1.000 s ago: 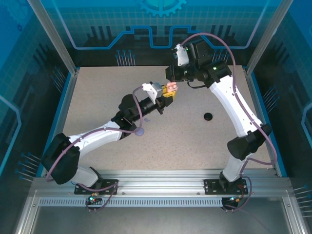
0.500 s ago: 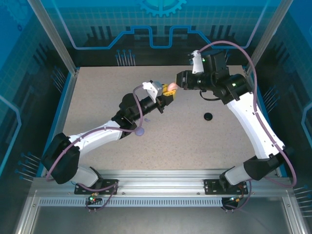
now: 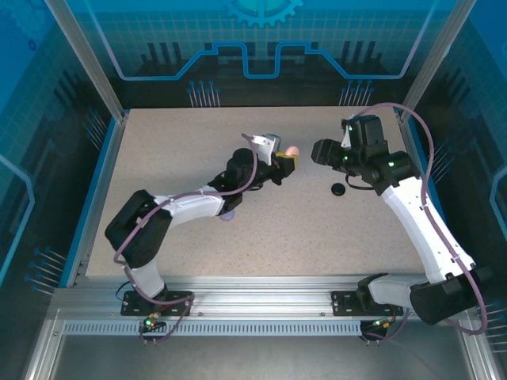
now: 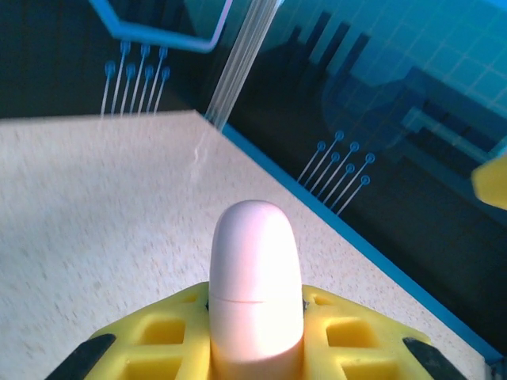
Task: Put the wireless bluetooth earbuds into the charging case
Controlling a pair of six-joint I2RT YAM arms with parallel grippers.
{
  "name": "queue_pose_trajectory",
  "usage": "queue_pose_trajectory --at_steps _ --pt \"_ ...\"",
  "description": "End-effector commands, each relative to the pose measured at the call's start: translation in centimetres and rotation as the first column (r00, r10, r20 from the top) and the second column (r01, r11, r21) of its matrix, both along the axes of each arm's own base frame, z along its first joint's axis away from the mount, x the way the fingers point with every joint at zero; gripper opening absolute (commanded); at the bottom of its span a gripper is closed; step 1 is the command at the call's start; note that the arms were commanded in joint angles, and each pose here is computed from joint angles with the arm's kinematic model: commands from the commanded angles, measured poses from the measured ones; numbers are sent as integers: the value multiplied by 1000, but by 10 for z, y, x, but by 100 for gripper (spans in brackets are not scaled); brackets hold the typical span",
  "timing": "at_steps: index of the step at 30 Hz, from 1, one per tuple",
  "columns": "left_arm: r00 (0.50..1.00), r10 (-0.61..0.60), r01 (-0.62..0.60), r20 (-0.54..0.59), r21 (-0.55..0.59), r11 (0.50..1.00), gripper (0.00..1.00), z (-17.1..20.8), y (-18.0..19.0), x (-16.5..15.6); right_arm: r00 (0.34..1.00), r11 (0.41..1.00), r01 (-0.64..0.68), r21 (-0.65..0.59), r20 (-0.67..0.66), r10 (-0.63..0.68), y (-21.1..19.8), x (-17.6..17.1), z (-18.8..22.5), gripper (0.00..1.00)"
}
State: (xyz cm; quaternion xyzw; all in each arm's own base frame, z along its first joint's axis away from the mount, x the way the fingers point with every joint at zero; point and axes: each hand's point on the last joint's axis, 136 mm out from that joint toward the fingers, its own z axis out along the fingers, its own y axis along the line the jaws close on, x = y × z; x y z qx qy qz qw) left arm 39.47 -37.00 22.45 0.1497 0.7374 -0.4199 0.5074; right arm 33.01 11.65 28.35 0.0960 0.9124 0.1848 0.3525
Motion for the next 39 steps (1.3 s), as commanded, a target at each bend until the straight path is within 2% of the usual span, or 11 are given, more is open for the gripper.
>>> queue_pose_trajectory --at_steps 1,6,12,24,27,35,39 --pt "982 0 -16 -188 -80 997 0 -18 -20 7 997 997 72 -12 6 -72 -17 -4 -6 69" --pt "932 4 -34 -363 -76 997 0 -61 -42 16 997 997 76 -22 -22 -77 -20 -7 -18 70" --pt "823 35 -82 -567 -57 995 0 -111 -62 29 996 997 77 -26 -33 -78 -21 -7 -22 70" --pt "653 119 -120 -748 53 991 0 -168 -72 30 995 996 81 -27 -50 -83 -22 0 -28 71" --pt "617 132 -113 -776 79 990 5 -181 -73 27 995 996 84 -26 -52 -85 -23 -1 -29 71" --pt "573 174 -106 -801 138 985 31 -198 -69 24 995 996 86 -25 -53 -87 -23 -1 -28 71" --pt "577 188 -103 -795 158 982 44 -197 -65 22 995 996 86 -24 -54 -87 -23 -2 -26 74"
